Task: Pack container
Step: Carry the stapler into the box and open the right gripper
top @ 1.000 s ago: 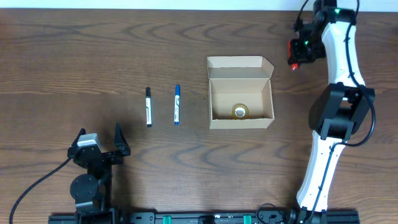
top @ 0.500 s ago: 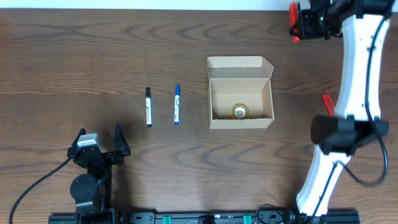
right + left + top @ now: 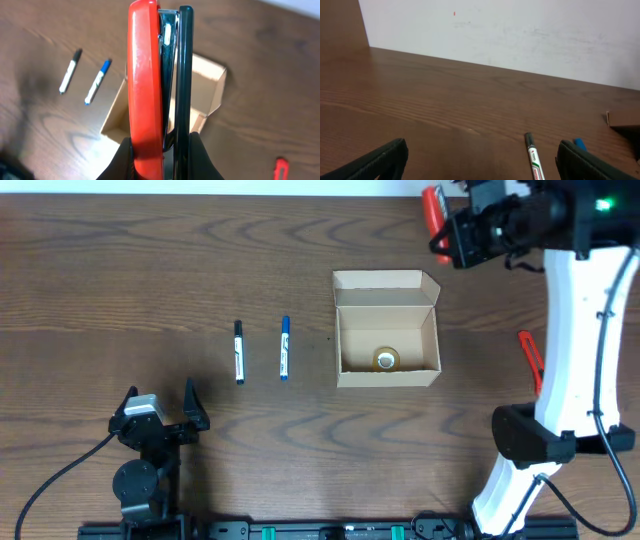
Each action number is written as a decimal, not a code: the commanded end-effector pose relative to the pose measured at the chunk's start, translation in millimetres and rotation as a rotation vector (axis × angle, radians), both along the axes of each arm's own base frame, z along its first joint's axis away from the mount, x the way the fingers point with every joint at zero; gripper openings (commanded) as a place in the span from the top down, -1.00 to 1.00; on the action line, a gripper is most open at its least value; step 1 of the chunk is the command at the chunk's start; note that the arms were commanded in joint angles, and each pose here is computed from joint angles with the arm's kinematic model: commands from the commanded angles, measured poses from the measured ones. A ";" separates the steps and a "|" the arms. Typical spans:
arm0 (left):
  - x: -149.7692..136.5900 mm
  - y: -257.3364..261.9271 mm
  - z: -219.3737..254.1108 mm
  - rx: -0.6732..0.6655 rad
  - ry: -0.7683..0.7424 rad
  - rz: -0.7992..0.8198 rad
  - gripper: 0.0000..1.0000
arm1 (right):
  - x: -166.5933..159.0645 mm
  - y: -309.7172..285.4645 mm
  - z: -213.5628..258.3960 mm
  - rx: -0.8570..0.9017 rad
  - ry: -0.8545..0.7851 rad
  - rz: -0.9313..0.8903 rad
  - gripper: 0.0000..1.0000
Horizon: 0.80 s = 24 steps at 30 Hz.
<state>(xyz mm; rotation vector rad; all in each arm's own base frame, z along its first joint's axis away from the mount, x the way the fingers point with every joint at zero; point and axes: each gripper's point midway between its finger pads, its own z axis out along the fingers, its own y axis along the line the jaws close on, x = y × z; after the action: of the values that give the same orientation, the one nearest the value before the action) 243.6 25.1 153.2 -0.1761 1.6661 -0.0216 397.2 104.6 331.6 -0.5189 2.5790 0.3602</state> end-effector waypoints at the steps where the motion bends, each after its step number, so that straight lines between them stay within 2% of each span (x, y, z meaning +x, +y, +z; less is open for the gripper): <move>1: -0.8 -1.4 -15.6 -0.004 0.047 -0.008 -0.91 | -3.4 10.6 -29.3 -0.036 0.097 0.012 0.97; 13: -0.8 -1.4 -15.6 -0.004 0.047 -0.008 -0.90 | -36.2 39.1 -115.6 -0.147 0.371 0.089 0.97; 24: -0.8 -1.4 -15.6 -0.004 0.047 -0.008 -0.91 | -49.8 52.3 -184.6 -0.236 0.469 0.086 0.97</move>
<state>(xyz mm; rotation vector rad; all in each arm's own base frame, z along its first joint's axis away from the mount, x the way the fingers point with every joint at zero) 243.6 25.0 153.2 -0.1758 1.6662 -0.0219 353.6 155.6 163.9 -0.7161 3.0358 0.2592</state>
